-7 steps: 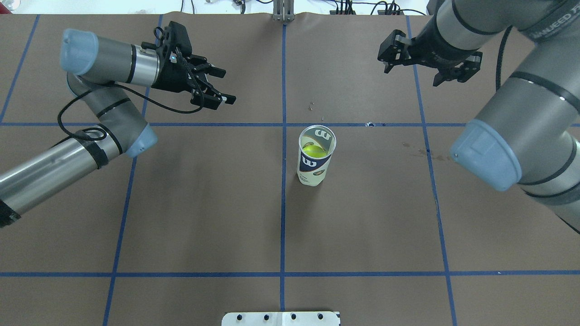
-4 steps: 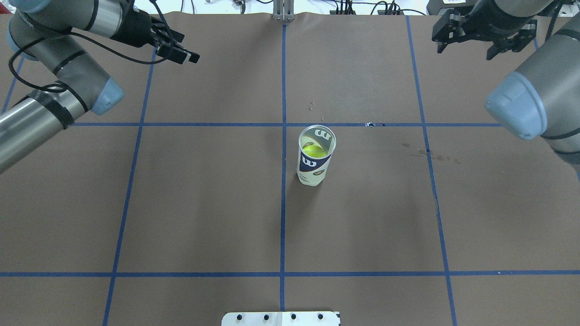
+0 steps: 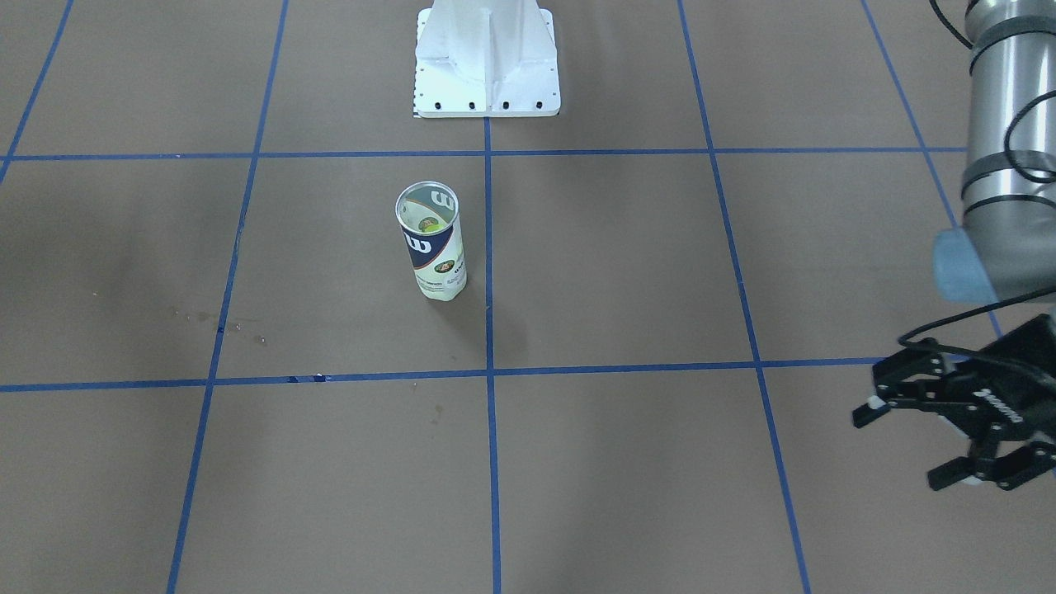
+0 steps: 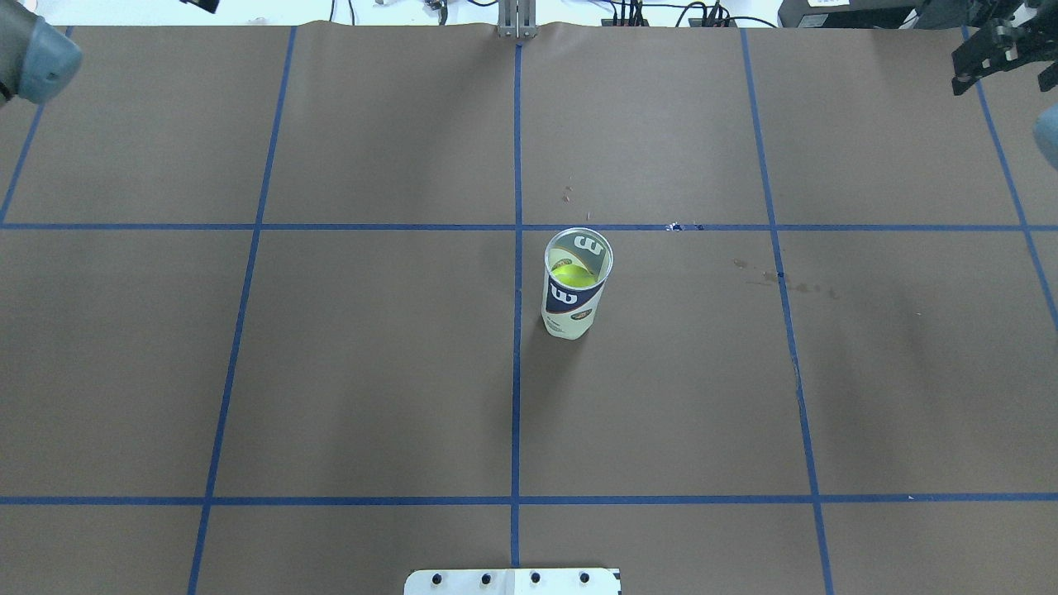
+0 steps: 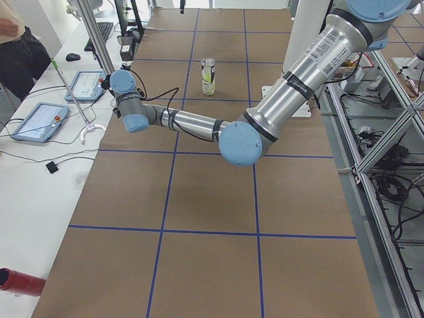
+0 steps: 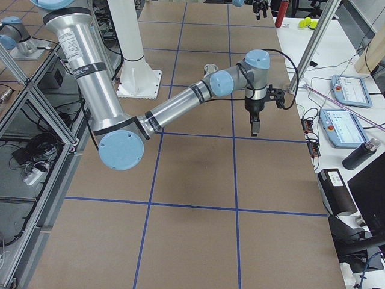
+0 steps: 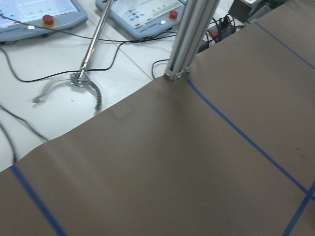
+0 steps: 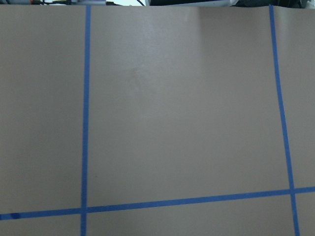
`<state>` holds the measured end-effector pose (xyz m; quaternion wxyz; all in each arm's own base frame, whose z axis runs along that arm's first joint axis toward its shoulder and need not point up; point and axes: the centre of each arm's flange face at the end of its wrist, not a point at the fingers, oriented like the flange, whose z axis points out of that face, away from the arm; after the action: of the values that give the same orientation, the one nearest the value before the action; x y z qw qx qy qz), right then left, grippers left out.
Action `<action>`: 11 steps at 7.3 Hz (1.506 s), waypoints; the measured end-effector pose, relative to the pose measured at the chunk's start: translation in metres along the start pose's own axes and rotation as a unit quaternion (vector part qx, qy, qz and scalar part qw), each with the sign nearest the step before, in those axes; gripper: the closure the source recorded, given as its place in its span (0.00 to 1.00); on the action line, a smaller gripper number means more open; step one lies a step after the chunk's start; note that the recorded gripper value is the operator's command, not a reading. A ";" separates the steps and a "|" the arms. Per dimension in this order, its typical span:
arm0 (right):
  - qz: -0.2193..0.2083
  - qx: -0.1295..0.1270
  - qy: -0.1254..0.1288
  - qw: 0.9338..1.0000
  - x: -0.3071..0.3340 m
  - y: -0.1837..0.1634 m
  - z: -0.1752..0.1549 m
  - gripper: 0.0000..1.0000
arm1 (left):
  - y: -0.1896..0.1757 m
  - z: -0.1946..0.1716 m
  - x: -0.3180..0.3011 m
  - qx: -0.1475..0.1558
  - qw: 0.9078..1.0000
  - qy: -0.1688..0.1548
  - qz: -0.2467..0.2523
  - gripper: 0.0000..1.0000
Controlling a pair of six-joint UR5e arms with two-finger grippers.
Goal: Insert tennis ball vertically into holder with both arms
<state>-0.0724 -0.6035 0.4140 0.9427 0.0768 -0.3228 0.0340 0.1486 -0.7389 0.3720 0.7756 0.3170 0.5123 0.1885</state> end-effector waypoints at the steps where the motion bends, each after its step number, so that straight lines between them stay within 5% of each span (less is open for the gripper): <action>1: -0.016 -0.008 -0.004 1.000 0.046 0.010 0.015 0.01 | 0.022 -0.023 -0.038 -0.017 1.000 -0.020 -0.008 0.00; 4: -0.025 -0.031 -0.013 0.999 0.133 0.046 0.032 0.01 | 0.059 -0.098 -0.140 -0.106 0.988 -0.116 0.001 0.00; 6: -0.021 -0.039 -0.013 0.999 0.150 0.057 0.036 0.01 | 0.083 -0.134 -0.181 -0.178 0.963 -0.191 -0.059 0.00; 9: -0.008 -0.052 -0.017 0.998 0.164 0.074 0.044 0.01 | 0.158 -0.154 -0.193 -0.251 0.932 -0.219 -0.146 0.00; 11: -0.004 -0.056 -0.018 0.998 0.170 0.083 0.049 0.01 | 0.249 -0.182 -0.146 -0.242 0.929 -0.227 -0.163 0.00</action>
<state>0.0227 -0.5270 0.5662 0.9399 0.0258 -0.3403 0.0103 -0.0685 -0.5928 0.5911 0.9444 0.0658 0.3060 0.1004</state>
